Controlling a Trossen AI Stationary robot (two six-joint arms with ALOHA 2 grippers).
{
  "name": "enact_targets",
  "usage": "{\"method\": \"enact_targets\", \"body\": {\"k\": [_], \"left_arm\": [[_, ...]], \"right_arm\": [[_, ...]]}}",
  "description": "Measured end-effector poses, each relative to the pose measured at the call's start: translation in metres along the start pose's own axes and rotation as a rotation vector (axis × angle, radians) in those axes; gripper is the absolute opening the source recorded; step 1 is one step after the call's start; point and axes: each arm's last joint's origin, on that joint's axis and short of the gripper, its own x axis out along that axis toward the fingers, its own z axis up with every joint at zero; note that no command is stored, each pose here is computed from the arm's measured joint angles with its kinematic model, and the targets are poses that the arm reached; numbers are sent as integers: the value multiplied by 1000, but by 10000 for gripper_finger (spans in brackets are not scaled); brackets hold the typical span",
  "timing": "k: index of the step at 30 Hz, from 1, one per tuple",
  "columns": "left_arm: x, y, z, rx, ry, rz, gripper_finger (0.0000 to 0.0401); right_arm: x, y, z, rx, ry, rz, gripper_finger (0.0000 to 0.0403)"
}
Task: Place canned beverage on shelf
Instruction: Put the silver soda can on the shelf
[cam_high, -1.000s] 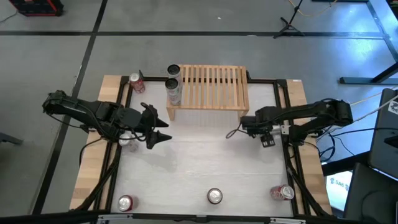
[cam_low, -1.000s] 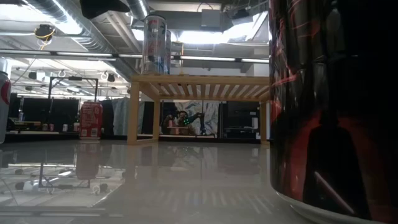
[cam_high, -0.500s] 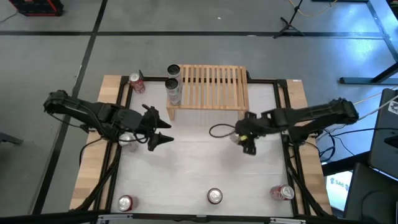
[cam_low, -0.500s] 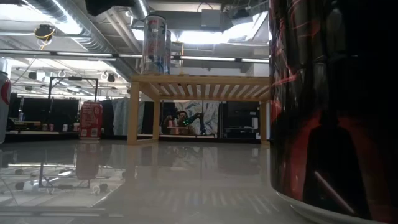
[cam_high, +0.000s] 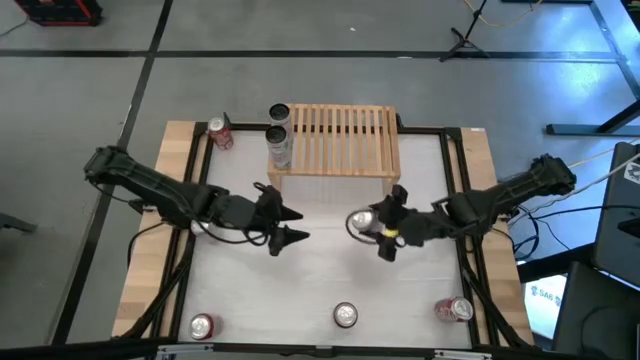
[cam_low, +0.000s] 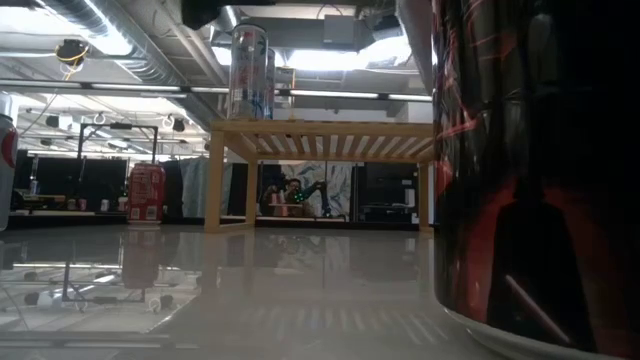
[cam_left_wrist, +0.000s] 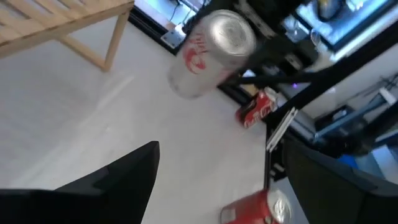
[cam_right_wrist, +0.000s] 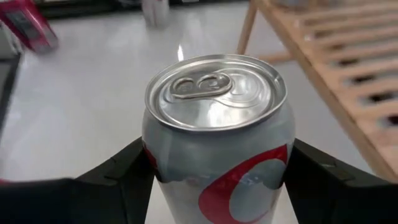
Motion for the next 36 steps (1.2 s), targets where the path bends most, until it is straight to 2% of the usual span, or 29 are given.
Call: {"method": "enact_targets", "body": {"k": [3, 7, 16, 20, 30, 36], "left_arm": [[8, -4, -9, -26, 1, 15, 330], [13, -10, -24, -53, 46, 14, 330], [-2, -24, -37, -92, 82, -30, 330], [-6, -25, -35, -95, 79, -41, 330], [-3, -16, -40, -103, 59, 83, 330], [-2, -15, -41, -94, 63, 93, 330]], "right_arm": [[0, 7, -5, -31, 3, 12, 269], [17, 13, -21, -59, -24, 14, 269], [57, 9, -69, 43, -173, 44, 269], [83, 6, -85, 76, -149, 14, 269], [142, 6, -102, 128, -176, 8, 269], [151, 8, -106, 124, -181, 3, 269]]}}
